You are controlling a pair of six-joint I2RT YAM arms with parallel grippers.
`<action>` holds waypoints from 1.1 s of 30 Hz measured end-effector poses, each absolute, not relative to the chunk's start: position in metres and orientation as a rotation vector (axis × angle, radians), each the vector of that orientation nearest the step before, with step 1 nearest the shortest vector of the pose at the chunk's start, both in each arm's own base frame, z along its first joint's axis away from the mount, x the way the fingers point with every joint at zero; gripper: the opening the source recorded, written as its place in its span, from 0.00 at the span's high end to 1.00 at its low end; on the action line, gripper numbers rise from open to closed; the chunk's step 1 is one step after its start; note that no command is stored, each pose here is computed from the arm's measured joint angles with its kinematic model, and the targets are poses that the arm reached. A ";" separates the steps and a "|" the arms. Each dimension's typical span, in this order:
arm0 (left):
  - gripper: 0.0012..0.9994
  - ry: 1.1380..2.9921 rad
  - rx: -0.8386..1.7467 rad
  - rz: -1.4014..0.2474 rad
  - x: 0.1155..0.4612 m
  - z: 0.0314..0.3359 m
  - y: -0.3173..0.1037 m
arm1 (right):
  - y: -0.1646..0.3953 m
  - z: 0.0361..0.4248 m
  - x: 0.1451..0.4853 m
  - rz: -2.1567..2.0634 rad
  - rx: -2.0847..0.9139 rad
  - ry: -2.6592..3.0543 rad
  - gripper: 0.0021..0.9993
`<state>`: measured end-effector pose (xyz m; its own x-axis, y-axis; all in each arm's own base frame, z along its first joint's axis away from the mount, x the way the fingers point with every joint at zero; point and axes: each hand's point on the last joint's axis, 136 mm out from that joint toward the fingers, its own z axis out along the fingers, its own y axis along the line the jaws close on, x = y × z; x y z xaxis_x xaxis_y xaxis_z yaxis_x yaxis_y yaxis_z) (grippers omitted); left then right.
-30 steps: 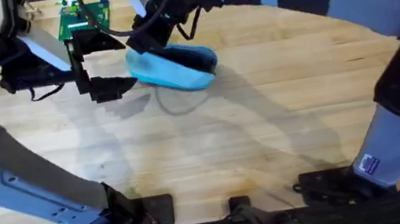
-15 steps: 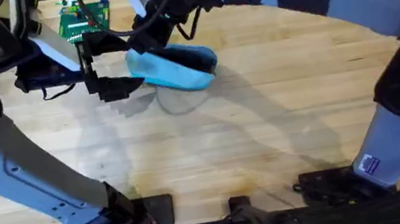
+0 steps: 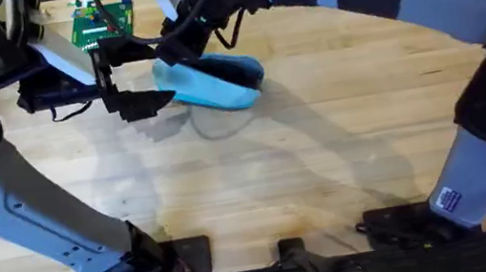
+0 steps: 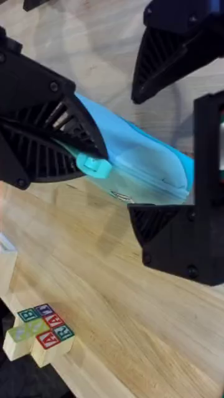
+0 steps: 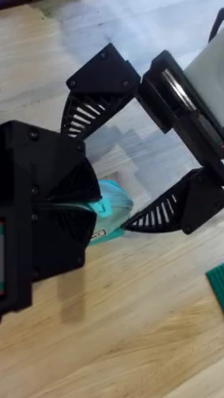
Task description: Unzip the bag, pick up the pens from the table one at a time and place them inside, then zip the bag closed.
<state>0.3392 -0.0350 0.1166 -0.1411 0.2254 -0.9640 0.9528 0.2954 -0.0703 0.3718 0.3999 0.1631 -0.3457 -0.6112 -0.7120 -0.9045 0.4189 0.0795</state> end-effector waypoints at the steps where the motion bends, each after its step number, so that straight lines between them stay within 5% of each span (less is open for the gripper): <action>1: 0.01 1.589 1.105 -0.939 0.340 0.117 -0.035 | 0.400 0.163 0.372 0.633 -1.278 2.076 0.97; 33: 0.01 1.574 1.086 -0.929 0.342 0.120 -0.033 | 0.400 0.163 0.372 0.633 -1.278 2.076 0.97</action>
